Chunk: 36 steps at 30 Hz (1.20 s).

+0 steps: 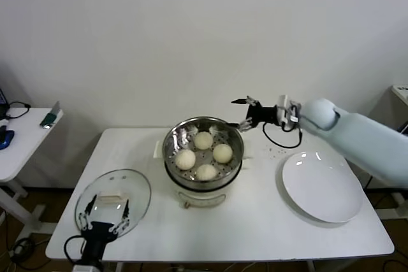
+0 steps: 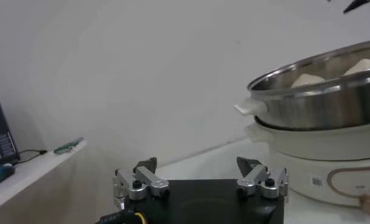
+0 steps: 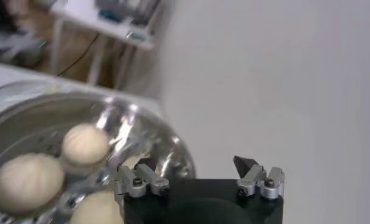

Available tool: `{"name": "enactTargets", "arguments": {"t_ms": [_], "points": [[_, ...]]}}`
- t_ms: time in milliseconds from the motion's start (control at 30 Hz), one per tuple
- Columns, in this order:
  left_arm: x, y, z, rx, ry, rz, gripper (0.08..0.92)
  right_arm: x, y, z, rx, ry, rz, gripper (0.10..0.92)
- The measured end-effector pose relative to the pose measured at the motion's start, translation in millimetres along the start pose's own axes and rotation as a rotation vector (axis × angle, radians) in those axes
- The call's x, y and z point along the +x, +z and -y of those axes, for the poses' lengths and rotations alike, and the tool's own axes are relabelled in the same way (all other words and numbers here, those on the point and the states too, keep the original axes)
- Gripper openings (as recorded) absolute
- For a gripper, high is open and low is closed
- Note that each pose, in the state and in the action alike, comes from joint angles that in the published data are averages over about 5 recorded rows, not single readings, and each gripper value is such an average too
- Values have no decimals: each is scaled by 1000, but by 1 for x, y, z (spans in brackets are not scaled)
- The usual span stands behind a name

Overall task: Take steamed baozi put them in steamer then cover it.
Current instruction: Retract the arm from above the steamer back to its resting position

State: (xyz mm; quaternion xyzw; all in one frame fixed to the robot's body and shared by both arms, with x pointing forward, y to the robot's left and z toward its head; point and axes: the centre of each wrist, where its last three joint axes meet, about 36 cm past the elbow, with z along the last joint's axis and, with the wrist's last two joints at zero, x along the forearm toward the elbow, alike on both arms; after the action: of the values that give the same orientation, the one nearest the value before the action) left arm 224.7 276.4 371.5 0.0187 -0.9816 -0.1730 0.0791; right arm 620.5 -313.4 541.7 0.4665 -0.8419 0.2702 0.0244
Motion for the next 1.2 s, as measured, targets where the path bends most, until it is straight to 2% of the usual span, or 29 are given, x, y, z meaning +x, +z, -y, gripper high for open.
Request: {"name": "enactTargets", "arguments": {"t_ms": [167,333,567,867,1200], "points": [[-1,-2,3,-35,-6,5,823,23,26,-31,-68,173,111,823],[-4,-5,4,-101,-22,7,823,41,47,-61,-141,337,180,823],[-12,-5,-3,-311,-52,-5,823,64,71,-104,-263,556,235,823],[-25,14,-3,-784,-47,-48,823,99,96,-163,-424,757,215,823],[-50,54,-2,-1187,-42,-76,823,132,118,-221,-530,859,133,823]]}}
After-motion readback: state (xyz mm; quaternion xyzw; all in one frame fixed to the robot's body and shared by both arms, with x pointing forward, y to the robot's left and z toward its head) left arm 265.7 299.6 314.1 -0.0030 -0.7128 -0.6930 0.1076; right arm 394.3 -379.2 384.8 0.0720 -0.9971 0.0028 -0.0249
